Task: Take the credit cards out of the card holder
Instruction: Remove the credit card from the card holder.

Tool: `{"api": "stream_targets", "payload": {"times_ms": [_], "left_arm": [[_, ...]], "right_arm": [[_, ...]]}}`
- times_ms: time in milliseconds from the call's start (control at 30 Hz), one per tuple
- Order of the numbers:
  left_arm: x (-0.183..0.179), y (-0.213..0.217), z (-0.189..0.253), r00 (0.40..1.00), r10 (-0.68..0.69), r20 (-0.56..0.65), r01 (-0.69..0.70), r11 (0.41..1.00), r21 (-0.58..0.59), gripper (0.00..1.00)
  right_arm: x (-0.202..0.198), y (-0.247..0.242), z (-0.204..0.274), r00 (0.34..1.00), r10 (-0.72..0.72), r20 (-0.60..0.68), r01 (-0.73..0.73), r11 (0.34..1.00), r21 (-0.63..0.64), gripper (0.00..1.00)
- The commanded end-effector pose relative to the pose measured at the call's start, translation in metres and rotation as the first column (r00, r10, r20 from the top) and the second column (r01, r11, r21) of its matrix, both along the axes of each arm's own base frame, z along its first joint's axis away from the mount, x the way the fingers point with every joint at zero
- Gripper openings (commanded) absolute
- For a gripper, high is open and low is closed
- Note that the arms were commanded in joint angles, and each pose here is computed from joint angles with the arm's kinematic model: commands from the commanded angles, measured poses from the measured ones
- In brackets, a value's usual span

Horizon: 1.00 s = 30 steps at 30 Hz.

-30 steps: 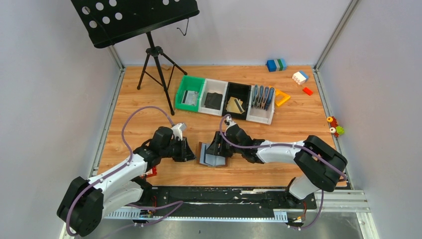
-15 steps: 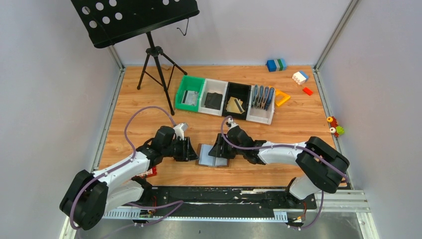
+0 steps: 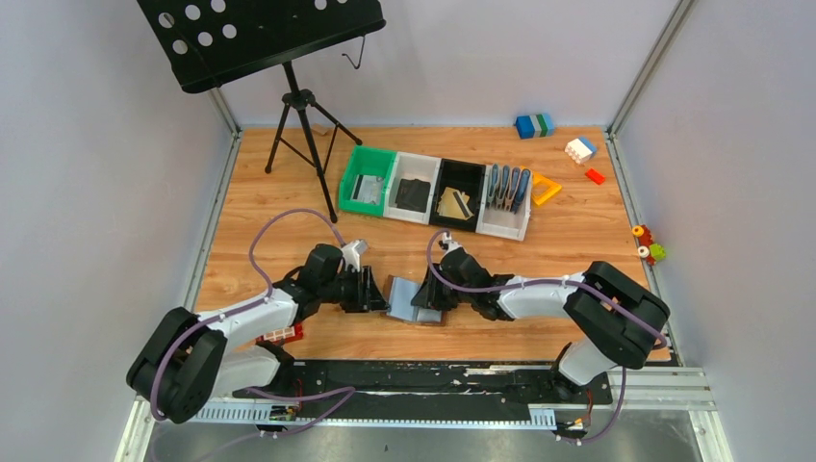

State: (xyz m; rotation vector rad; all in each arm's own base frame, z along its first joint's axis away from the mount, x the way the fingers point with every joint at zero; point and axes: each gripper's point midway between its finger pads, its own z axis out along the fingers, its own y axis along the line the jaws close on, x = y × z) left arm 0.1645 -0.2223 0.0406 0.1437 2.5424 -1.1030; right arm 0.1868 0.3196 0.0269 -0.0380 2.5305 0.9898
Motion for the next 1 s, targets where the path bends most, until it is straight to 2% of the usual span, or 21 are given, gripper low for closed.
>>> {"api": "stream_targets", "payload": {"times_ms": [0, 167, 433, 533, 733, 967], "left_arm": [[0.009, -0.014, 0.015, 0.999, -0.022, 0.050, 0.026, 0.996, -0.080, 0.47], [0.011, -0.025, 0.021, 0.998, -0.044, 0.044, 0.050, 0.989, -0.141, 0.45], [0.012, -0.031, 0.022, 0.998, -0.061, 0.030, 0.065, 0.984, -0.167, 0.23], [0.014, -0.031, 0.033, 0.997, -0.054, 0.061, 0.064, 0.981, -0.183, 0.22], [0.011, -0.028, 0.041, 0.994, -0.059, 0.089, 0.074, 0.981, -0.178, 0.28], [0.011, -0.030, 0.037, 0.996, -0.062, 0.068, 0.074, 0.980, -0.182, 0.23]], "right_arm": [[-0.004, -0.010, -0.016, 1.000, -0.005, -0.014, 0.005, 1.000, -0.031, 0.21], [-0.006, -0.012, -0.018, 1.000, -0.006, -0.020, 0.006, 1.000, -0.024, 0.18], [-0.009, -0.015, -0.016, 1.000, -0.008, -0.014, 0.008, 1.000, -0.008, 0.17], [-0.010, -0.016, -0.015, 1.000, -0.008, -0.012, 0.008, 1.000, -0.004, 0.17], [-0.011, -0.017, -0.017, 1.000, -0.004, -0.015, 0.004, 1.000, -0.006, 0.15], [-0.011, -0.014, -0.015, 1.000, 0.003, -0.018, -0.003, 1.000, 0.007, 0.12]]}}
